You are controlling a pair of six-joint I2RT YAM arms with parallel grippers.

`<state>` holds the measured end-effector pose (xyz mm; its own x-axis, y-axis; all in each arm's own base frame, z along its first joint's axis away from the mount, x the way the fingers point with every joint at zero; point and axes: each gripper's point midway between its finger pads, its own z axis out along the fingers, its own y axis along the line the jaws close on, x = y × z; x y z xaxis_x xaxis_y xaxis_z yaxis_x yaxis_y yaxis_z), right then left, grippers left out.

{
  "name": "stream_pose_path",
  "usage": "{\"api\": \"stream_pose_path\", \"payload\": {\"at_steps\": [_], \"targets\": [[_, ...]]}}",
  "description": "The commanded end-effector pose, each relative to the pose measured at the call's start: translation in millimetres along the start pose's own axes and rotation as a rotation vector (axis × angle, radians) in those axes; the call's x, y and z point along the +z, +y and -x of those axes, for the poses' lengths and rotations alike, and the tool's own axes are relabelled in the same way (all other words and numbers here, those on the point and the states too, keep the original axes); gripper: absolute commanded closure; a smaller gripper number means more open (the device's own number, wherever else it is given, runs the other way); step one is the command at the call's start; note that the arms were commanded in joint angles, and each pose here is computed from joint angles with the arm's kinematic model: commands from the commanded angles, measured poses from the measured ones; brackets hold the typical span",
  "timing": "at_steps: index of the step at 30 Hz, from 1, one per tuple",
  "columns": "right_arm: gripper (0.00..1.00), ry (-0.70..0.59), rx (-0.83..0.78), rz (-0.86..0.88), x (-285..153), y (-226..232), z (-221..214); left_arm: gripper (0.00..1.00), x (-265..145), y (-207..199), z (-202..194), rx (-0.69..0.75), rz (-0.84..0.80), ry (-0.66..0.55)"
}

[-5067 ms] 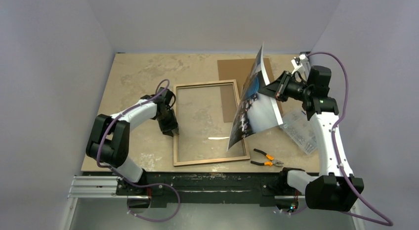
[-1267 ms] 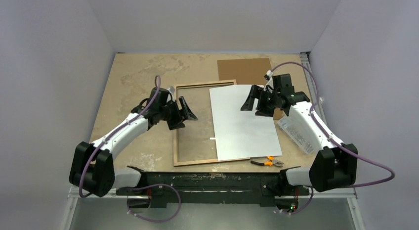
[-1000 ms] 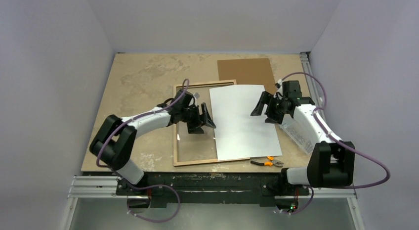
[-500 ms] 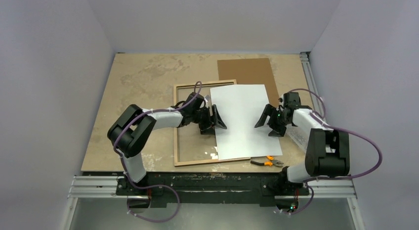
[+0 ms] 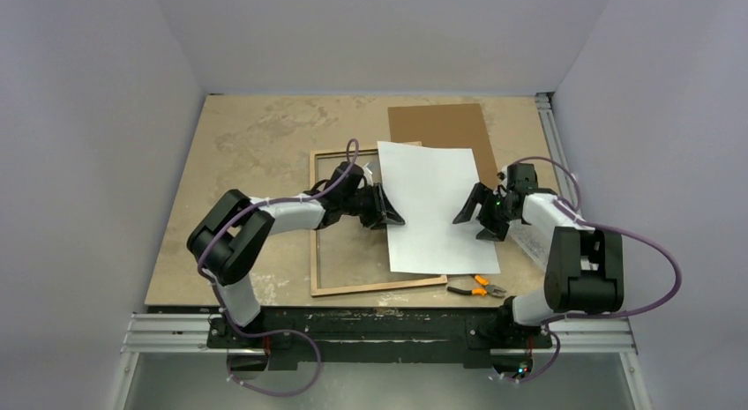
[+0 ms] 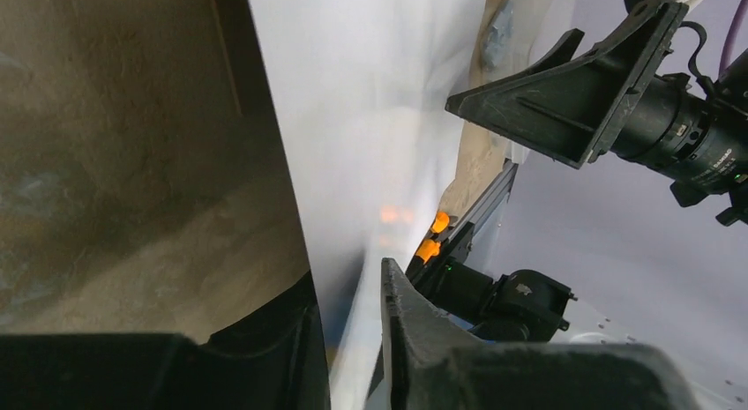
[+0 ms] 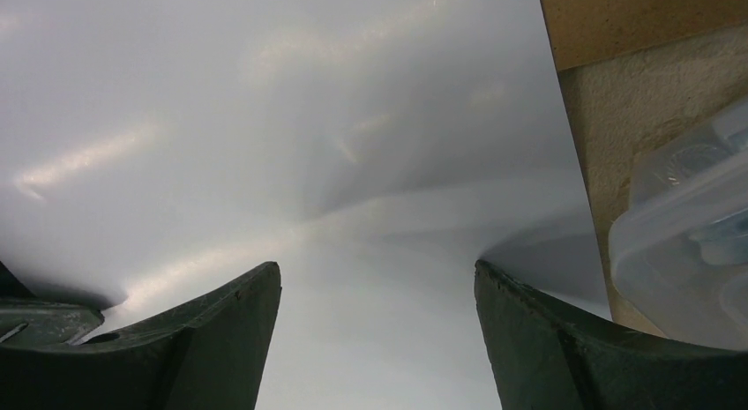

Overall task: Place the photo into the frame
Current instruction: Adjust the photo in the photo frame.

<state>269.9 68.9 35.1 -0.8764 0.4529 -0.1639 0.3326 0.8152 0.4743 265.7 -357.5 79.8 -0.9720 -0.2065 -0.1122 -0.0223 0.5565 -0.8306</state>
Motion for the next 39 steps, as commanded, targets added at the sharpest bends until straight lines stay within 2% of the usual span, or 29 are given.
{"api": "stream_pose_path", "payload": {"at_steps": [1,4,9,14,26,32,39], "targets": [[0.20,-0.018,-0.035,0.033,-3,5,0,0.86,-6,-18,7,0.046,-0.044,-0.045],[0.20,-0.056,-0.065,0.071,-19,18,6,1.00,-11,-9,9,0.062,0.030,-0.057],[0.19,-0.110,-0.109,0.122,-46,39,15,1.00,-33,0,17,0.124,0.164,-0.101],[0.19,-0.132,-0.135,0.138,-63,49,19,1.00,-71,4,27,0.160,0.259,-0.153],[0.18,-0.117,-0.139,0.151,-59,49,15,1.00,-183,47,47,0.140,0.398,-0.320],[0.19,-0.118,-0.141,0.156,-59,50,16,1.00,-194,60,44,0.124,0.463,-0.312],[0.18,-0.111,-0.137,0.159,-56,48,13,1.00,-171,57,46,0.039,0.350,-0.331]]}}
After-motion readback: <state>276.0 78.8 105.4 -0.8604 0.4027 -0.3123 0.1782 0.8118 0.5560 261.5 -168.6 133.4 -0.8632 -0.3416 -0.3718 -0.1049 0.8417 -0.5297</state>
